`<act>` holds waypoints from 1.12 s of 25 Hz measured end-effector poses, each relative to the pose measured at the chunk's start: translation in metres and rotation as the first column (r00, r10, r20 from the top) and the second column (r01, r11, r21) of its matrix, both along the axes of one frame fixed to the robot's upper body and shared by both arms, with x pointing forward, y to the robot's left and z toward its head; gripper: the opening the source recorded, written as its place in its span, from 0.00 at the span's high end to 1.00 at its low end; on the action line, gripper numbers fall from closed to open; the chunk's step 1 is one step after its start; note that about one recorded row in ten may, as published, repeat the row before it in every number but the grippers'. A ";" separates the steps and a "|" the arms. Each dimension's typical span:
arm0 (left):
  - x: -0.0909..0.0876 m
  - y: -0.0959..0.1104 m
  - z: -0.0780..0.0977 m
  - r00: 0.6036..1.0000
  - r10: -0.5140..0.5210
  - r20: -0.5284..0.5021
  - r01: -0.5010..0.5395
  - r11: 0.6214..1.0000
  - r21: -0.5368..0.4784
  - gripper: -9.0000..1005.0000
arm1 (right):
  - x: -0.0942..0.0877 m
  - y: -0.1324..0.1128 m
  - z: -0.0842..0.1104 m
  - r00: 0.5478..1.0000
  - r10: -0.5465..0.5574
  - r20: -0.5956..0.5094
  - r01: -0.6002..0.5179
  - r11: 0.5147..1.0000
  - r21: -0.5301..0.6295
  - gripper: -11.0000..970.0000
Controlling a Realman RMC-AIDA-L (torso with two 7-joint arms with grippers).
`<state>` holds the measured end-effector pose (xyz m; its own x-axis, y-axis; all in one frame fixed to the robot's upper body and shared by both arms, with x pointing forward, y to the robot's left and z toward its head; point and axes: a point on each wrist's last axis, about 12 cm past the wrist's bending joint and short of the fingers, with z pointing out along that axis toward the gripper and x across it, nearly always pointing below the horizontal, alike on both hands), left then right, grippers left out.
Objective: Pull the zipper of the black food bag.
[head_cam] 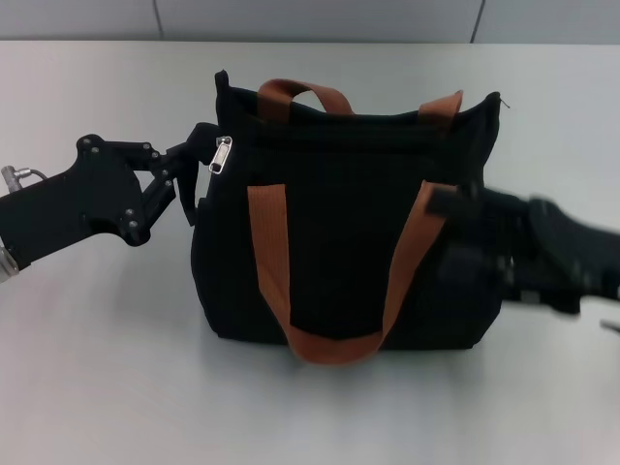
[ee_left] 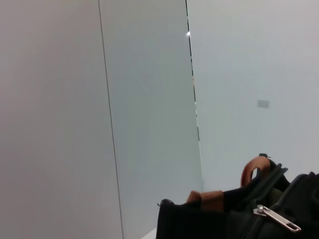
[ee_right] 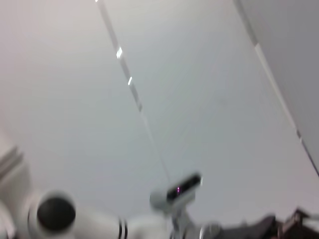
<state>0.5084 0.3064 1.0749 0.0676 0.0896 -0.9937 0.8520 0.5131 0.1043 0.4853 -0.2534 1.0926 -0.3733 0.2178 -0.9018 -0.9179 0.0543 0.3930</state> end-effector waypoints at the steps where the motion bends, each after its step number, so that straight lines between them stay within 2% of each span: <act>1: 0.000 -0.001 0.000 1.000 0.001 0.002 -0.001 1.000 -0.002 0.97 | 0.005 0.002 0.005 0.999 0.005 -0.033 -0.004 1.000 0.023 0.16; 7: -0.001 -0.003 -0.001 1.000 0.006 0.004 -0.006 1.000 -0.012 0.97 | 0.048 0.027 0.035 0.962 0.108 -0.250 -0.100 0.994 0.043 0.16; 14: -0.002 -0.003 -0.002 1.000 0.007 0.001 -0.007 1.000 -0.015 0.96 | 0.083 0.059 0.065 0.895 0.165 -0.414 -0.210 0.976 -0.065 0.16; 20: -0.005 -0.001 -0.003 1.000 0.010 -0.002 -0.010 1.000 -0.016 0.96 | 0.101 0.083 0.077 0.850 0.121 -0.513 -0.245 0.953 -0.180 0.16; 24: -0.006 0.000 -0.003 1.000 0.010 -0.003 -0.010 1.000 -0.015 0.96 | 0.108 0.096 0.079 0.817 0.087 -0.570 -0.259 0.938 -0.229 0.16; 28: -0.006 0.000 -0.003 1.000 0.010 -0.003 -0.010 1.000 -0.015 0.96 | 0.112 0.110 0.081 0.803 0.065 -0.592 -0.279 0.919 -0.278 0.16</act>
<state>0.5026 0.3060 1.0716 0.0640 0.0752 -0.9951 0.8470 0.5231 0.0941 0.5971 -0.1437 1.1738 -0.8350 -0.1741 -0.5219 -0.5458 0.1428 0.8256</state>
